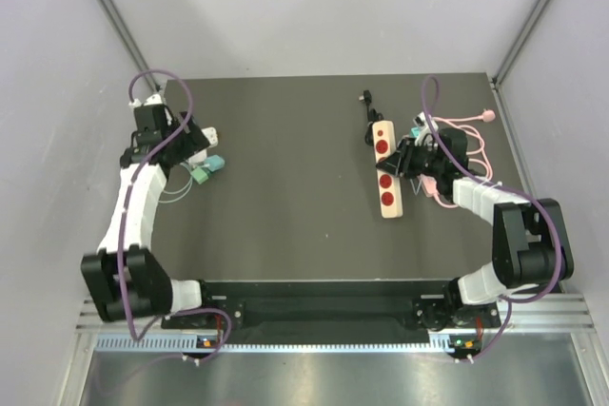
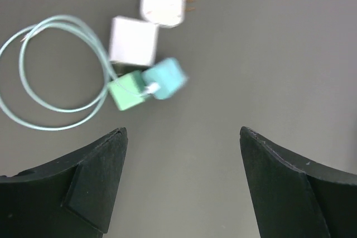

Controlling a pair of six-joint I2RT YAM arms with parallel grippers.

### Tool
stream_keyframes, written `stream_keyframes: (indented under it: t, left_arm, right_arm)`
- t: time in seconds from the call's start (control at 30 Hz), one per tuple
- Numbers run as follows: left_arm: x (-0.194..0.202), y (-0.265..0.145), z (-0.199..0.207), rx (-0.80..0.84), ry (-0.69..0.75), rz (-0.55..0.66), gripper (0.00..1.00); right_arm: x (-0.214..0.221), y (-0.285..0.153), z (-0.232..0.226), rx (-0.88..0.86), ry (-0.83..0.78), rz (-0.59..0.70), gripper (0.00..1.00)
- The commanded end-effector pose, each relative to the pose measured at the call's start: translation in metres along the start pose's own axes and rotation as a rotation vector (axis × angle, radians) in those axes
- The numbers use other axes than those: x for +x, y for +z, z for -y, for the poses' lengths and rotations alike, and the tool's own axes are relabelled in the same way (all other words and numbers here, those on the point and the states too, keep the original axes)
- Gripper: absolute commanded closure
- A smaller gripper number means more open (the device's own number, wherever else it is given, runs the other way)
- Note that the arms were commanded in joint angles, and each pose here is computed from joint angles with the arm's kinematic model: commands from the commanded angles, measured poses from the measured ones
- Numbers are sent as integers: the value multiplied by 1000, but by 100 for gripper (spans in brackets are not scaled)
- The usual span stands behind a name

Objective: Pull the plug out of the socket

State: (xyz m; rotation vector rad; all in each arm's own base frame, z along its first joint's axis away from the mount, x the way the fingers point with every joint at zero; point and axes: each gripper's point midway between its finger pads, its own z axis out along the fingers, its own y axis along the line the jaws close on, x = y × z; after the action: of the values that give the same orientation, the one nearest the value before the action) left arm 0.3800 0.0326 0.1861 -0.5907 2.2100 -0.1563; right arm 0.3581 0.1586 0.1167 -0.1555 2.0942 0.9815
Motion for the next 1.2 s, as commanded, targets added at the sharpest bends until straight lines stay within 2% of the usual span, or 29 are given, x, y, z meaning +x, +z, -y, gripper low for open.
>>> stream_keyframes:
  t: [0.0,0.17,0.27,0.33,0.37,0.43,0.5,0.53,0.7,0.73,0.8,0.87,1.0,1.1,1.17]
  left_arm:
    - [-25,-46,39,220,16,140,14]
    - [-17,-77,69,432,26,186,6]
    - [-7,-85,75,491,24,181,5]
    - [3,-86,76,515,22,158,5]
    - [5,-90,76,527,25,162,5]
    - [15,-90,76,544,27,140,5]
    - [20,-97,79,571,29,140,5]
    - [26,-96,78,580,22,126,5]
    - [31,-108,79,609,38,160,5]
    - [32,-109,79,611,38,160,5]
    - [35,-113,79,621,32,164,5]
    - [35,-117,80,632,35,177,5]
    - [39,-116,77,622,40,174,5]
    - [42,-116,77,631,35,164,5]
    - [43,-115,78,639,21,158,5]
  right_arm:
    - [-41,4,-18,-81,-103,106,100]
    - [-34,13,-28,-174,-61,50,100]
    - [-22,23,-31,-218,-40,-18,100]
    - [-21,31,-44,-267,-92,-57,100]
    - [-5,38,-45,-267,-65,-133,100]
    - [-17,49,-50,-282,-119,-150,100]
    - [-15,62,-43,-273,-70,-188,100]
    - [-33,69,-46,-282,-85,-163,100]
    - [-50,108,-44,-299,45,-174,100]
    - [-66,116,-50,-318,27,-123,100]
    - [-73,129,-48,-303,120,-87,100]
    - [-89,140,-46,-314,136,-10,100]
    - [-116,158,-30,-236,206,103,100]
    - [-123,173,-15,-196,225,116,94]
    - [-115,184,-3,-174,248,95,94]
